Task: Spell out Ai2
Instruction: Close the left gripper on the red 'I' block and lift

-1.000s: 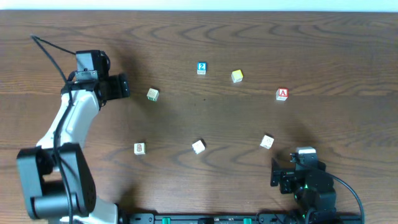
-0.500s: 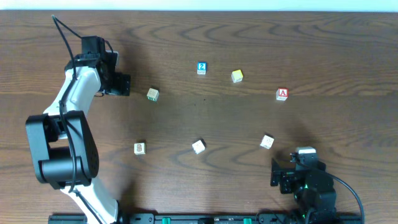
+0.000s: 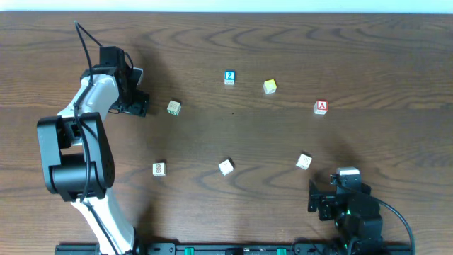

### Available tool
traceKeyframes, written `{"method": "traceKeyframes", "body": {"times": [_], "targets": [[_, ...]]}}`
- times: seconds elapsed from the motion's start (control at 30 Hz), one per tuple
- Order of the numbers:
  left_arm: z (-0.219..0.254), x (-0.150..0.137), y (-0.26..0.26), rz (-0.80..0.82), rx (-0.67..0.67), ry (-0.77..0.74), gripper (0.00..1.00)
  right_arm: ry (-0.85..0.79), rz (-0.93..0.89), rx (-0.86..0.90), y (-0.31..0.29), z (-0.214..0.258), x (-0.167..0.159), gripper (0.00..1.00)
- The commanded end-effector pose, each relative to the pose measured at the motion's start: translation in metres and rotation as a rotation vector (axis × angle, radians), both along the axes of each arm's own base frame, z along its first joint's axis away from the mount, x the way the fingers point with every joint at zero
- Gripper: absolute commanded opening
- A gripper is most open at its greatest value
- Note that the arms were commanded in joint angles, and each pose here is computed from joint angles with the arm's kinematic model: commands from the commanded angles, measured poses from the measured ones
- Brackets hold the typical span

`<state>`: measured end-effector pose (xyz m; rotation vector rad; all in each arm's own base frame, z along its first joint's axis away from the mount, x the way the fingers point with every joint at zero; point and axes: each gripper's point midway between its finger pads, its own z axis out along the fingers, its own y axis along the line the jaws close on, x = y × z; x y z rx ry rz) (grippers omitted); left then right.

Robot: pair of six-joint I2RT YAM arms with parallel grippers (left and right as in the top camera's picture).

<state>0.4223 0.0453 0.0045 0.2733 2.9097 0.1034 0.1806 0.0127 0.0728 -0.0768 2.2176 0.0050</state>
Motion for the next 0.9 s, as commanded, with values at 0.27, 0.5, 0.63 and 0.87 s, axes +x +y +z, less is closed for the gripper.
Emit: {"method": "traceKeyframes", "body": {"times": [0.27,0.5,0.63,0.87], "targets": [[0.0033,0.0181,-0.0040,-0.076,-0.017,-0.060,0.64,0.007,0.001,-0.010,-0.0012,-0.0046,-0.0004,0.99],[0.0033,0.0178,-0.0028,-0.074,-0.030,-0.062,0.54,0.007,0.001,-0.010,-0.0012,-0.0046,-0.0004,0.99],[0.0031,0.0169,-0.0023,-0.072,-0.037,-0.059,0.50,0.007,0.001,-0.010,-0.0012,-0.0046,-0.0004,0.99],[0.0030,0.0166,-0.0035,-0.073,-0.045,-0.058,0.41,0.007,0.001,-0.010,-0.0012,-0.0046,-0.0004,0.99]]}}
